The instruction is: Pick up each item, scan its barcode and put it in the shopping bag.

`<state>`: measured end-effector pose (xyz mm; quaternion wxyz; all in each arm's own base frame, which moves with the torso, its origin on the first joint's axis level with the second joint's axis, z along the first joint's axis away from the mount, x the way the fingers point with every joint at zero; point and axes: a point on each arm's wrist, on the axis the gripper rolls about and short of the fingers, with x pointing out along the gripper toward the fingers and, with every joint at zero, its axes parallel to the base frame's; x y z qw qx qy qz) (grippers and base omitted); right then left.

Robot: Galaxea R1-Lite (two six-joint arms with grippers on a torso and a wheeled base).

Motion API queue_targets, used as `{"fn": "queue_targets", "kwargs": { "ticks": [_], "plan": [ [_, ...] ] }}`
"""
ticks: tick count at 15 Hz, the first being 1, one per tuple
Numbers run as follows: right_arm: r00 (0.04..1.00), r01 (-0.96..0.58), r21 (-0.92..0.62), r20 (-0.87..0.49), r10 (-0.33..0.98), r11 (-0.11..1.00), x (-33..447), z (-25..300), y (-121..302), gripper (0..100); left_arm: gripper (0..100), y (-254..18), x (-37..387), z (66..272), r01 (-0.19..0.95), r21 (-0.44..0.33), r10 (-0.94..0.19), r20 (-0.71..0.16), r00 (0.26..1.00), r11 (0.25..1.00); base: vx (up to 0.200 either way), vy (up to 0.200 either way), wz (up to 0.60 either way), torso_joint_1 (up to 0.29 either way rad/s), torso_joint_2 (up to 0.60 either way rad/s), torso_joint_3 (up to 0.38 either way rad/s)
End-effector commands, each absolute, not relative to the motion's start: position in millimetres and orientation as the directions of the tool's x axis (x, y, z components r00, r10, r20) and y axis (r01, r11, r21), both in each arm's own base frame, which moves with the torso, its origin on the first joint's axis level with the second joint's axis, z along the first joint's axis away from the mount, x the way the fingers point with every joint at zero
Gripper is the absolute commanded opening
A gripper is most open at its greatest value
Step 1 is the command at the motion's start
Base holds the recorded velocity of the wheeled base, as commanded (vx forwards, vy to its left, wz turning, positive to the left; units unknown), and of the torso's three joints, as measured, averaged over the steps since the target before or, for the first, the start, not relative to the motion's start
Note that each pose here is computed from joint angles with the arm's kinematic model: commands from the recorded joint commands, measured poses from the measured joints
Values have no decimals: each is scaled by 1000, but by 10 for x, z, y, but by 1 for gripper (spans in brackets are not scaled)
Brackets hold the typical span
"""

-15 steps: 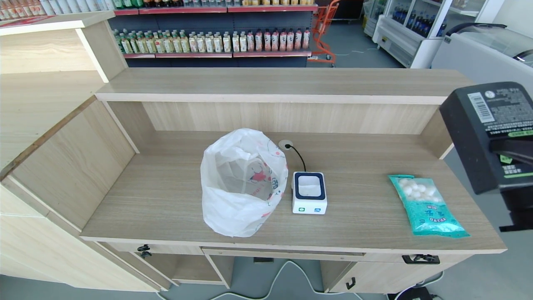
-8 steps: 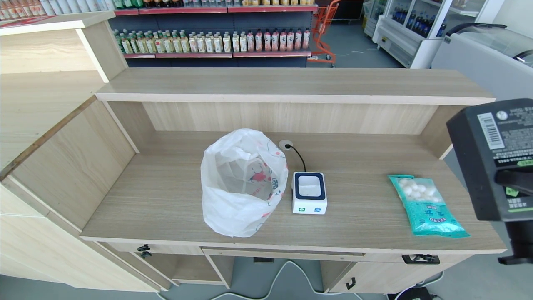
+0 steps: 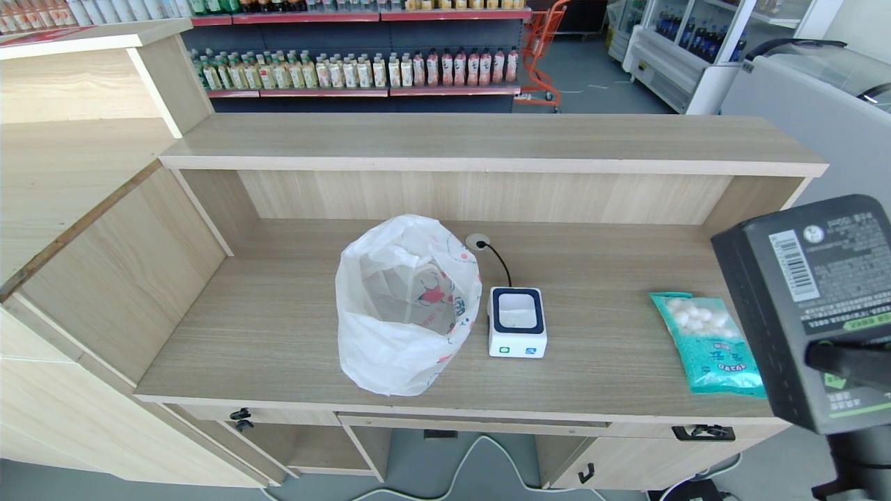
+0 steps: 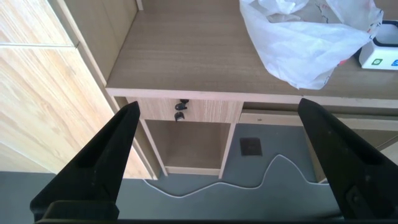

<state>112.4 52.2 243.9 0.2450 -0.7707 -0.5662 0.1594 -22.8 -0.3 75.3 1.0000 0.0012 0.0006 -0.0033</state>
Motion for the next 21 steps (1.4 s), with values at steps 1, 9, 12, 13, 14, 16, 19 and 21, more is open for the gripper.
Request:
{"fn": "queue_targets", "kwargs": {
  "ticks": [1, 9, 12, 13, 14, 16, 19, 21],
  "plan": [
    [282, 796, -564, 25, 959, -220, 1134, 2425, 560, 0, 100, -3, -228, 753, 6, 3, -6, -2, 1000, 1000, 0, 0, 0, 0, 0, 0],
    [191, 818, -554, 4, 982, -156, 1009, 2391, 654, 0, 100, -3, -228, 753, 6, 3, -6, -2, 1000, 1000, 0, 0, 0, 0, 0, 0],
    [186, 813, -561, -2, 983, -155, 1003, 2396, 659, 0, 100, -3, -228, 753, 6, 3, -6, -2, 1000, 1000, 0, 0, 0, 0, 0, 0],
    [191, 769, -621, -2, 982, -150, 1007, 2413, 663, 0, 100, -3, -228, 753, 6, 2, -6, -2, 1000, 1000, 0, 0, 0, 0, 0, 0],
    [202, 679, -718, -17, 979, -153, 996, 2387, 656, 0, 100, -3, -228, 753, 6, 2, -6, -2, 1000, 1000, 0, 0, 0, 0, 0, 0],
    [243, 346, -920, -100, 965, -183, 932, 2274, 619, 0, 100, -3, -228, 753, 6, 3, -6, -2, 1000, 1000, 0, 0, 0, 0, 0, 0],
    [277, 34, -991, -113, 954, -127, 930, 2488, 588, 0, 100, -3, -228, 753, 6, 3, -6, -2, 1000, 1000, 0, 0, 0, 0, 0, 0],
    [308, -130, -991, -60, 949, -21, 989, 2774, 588, 0, 100, -3, -228, 753, 8, 2, -8, -2, 1000, 1000, 0, 0, 0, 0, 0, 0]
  ]
}}
